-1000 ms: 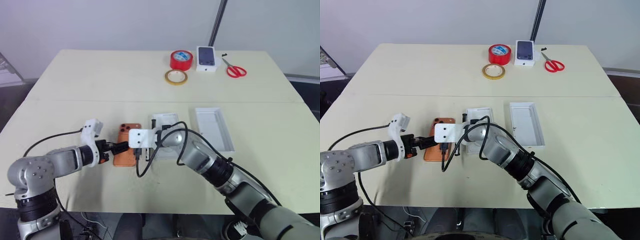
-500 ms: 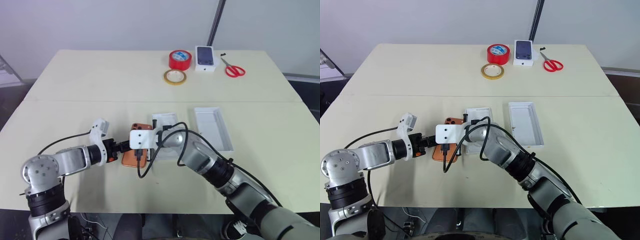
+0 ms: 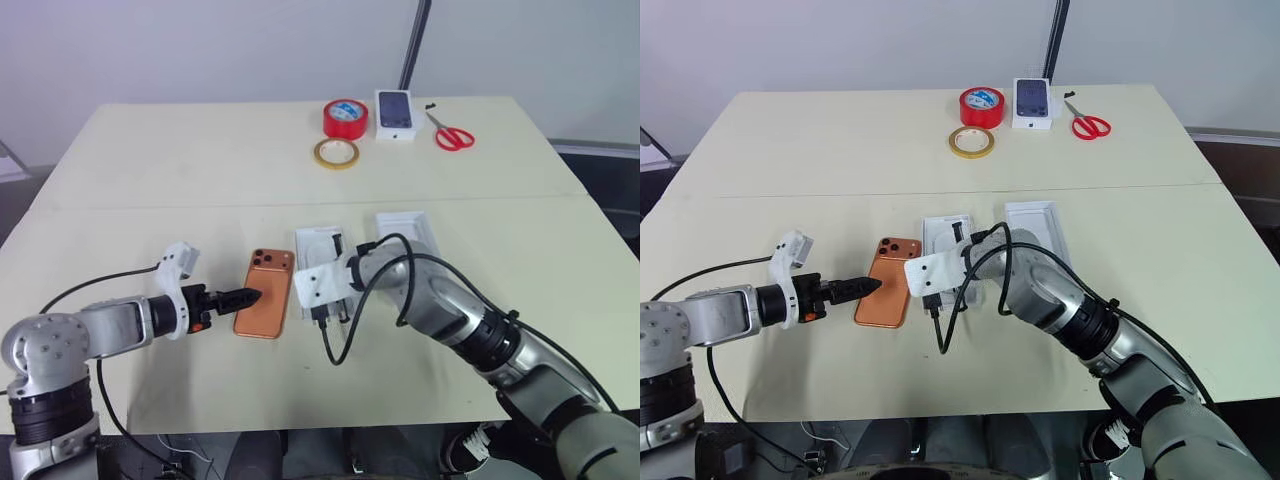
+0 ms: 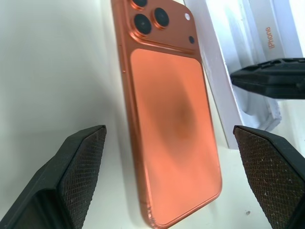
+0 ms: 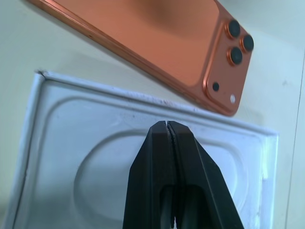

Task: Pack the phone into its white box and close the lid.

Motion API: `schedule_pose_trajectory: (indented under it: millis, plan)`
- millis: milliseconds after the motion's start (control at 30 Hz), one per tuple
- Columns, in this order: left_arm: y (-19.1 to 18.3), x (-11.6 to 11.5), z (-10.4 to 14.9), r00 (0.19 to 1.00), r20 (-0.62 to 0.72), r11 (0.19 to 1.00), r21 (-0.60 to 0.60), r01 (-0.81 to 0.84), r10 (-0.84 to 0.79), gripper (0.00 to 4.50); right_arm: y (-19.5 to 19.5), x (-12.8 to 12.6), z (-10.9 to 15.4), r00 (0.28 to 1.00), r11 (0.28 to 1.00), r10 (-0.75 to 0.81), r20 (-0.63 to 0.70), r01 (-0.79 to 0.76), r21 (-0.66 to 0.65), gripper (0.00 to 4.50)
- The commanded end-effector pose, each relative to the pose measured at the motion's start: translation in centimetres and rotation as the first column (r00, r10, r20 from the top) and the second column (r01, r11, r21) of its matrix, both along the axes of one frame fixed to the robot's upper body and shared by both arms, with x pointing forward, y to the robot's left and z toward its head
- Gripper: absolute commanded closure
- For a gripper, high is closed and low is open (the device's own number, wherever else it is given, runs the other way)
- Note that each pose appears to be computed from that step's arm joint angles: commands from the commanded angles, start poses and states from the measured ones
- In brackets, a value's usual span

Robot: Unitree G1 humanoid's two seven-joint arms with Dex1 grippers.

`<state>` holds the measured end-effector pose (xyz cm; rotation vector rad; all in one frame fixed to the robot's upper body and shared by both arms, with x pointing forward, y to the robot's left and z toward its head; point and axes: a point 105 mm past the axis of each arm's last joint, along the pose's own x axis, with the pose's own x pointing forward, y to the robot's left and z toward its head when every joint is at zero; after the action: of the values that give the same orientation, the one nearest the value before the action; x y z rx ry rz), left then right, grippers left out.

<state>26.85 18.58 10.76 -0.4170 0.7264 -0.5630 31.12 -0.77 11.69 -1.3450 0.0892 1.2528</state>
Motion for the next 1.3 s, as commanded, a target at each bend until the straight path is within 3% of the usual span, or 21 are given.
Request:
schedule_pose_trajectory:
  millis: [33,267,467,900,1300]
  plan:
    - [1.1,-0.2,-1.2,0.998,-0.042,0.998,0.054,-0.035,0.038,0.00,1.0,-0.7,0.6,0.996,0.998,0.070,0.047,-0.069,-0.007,4.46]
    - [1.2,-0.5,-1.3,0.998,-0.034,0.998,0.053,-0.041,0.043,0.00,0.5,0.6,2.5,0.991,1.000,0.020,0.135,-0.020,0.000,4.46]
    - [2.2,-0.4,-0.6,0.997,0.000,0.996,0.044,-0.072,0.072,0.00,1.3,-0.4,4.5,0.988,0.997,0.048,0.145,-0.057,0.059,4.46]
    - [2.5,-0.5,0.1,0.998,0.028,0.997,0.043,-0.060,0.058,0.00,2.8,-0.7,0.8,0.994,0.996,0.092,0.055,-0.091,-0.024,4.46]
    - [2.0,-0.5,0.2,0.998,0.037,0.998,0.032,-0.047,0.046,0.00,2.3,-1.1,-0.4,0.985,0.979,0.160,0.060,-0.150,-0.140,4.46]
